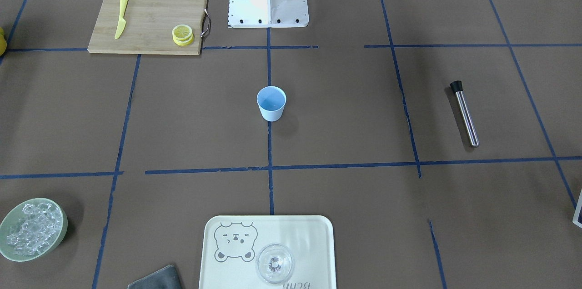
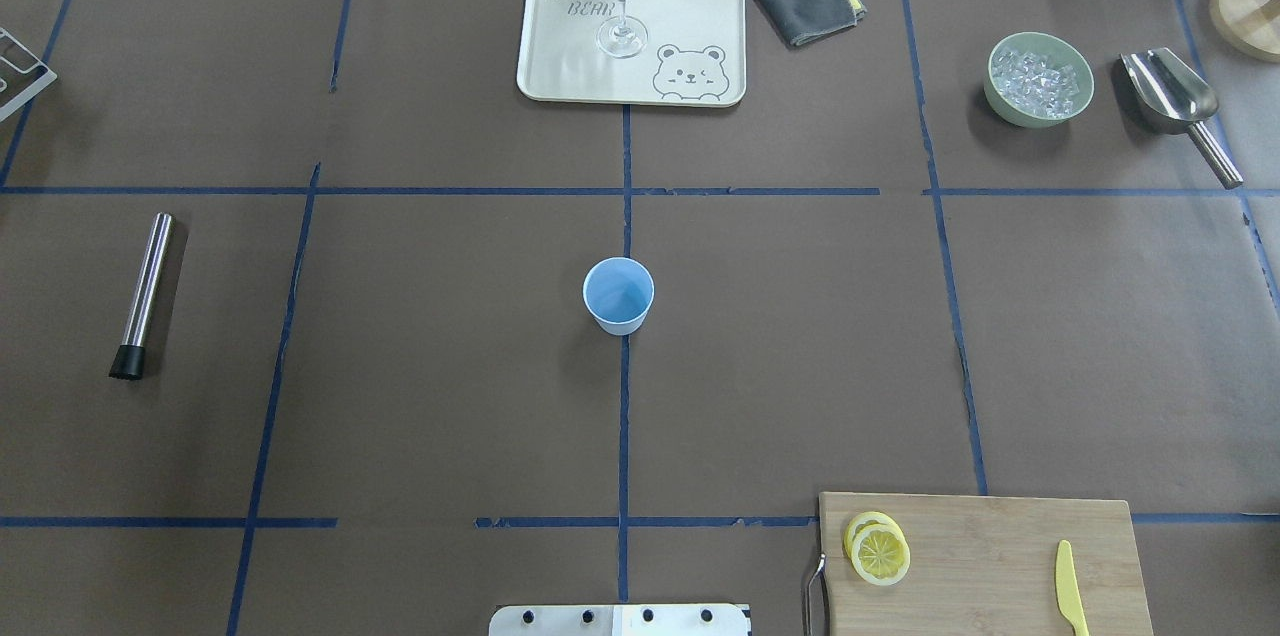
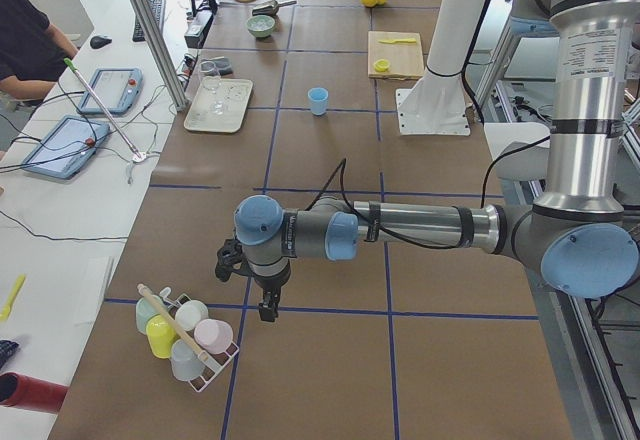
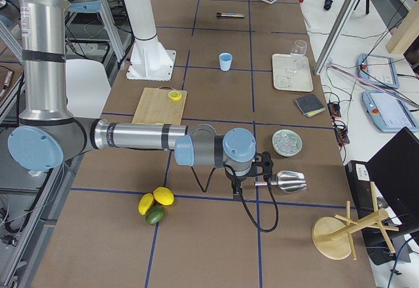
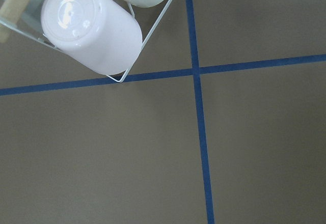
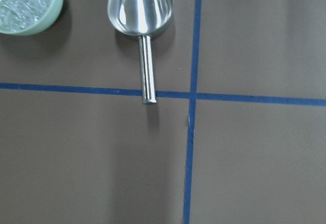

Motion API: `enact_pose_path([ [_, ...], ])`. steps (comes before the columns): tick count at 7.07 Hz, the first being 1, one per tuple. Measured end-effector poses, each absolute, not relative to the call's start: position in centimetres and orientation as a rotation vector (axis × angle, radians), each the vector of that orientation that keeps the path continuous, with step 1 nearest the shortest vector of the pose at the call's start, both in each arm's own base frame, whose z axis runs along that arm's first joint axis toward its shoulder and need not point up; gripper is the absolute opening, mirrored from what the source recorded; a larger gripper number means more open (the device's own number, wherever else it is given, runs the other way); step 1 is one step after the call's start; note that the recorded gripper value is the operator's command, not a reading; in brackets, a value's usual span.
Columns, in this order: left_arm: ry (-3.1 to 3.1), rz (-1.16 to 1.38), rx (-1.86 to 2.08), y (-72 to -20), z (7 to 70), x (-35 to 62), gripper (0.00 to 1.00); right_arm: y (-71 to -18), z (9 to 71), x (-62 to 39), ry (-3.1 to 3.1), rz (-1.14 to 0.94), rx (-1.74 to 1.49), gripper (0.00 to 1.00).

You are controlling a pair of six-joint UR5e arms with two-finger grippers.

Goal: Squeeze lemon into cup

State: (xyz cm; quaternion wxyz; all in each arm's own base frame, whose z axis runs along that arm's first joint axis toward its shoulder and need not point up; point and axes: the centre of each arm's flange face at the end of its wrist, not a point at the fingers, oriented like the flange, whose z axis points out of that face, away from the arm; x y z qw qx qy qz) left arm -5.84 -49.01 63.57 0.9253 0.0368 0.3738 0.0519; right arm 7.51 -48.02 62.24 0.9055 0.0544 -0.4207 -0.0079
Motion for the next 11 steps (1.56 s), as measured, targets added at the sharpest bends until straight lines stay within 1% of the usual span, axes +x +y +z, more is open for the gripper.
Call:
enact_pose_path([
  [2, 0.807, 0.123, 0.101, -49.4, 62.0, -5.3, 1.00, -49.4, 58.0, 6.5, -0.866, -0.057, 0.171, 1.00],
  [5, 0.822, 0.170, 0.205, -50.7, 59.4, -2.1, 1.00, -49.3, 54.6, 2.8, -0.883, -0.122, 0.188, 1.00],
  [6, 0.832, 0.157, 0.227, -51.1, 58.7, -0.5, 1.00, -49.1, 52.3, 0.4, -0.888, -0.101, 0.170, 1.00],
  [8, 0.847, 0.151, 0.230, -51.3, 57.9, 1.8, 1.00, -47.9, 47.2, -6.2, -0.871, 0.039, 0.099, 1.00],
  [9, 0.853, 0.150, 0.223, -51.5, 57.6, 2.7, 1.00, -46.6, 45.1, -9.3, -0.883, 0.074, 0.102, 1.00],
  [11, 0.859, 0.152, 0.213, -51.8, 57.1, 4.0, 1.00, -42.4, 43.0, -14.5, -0.931, 0.118, 0.119, 1.00],
])
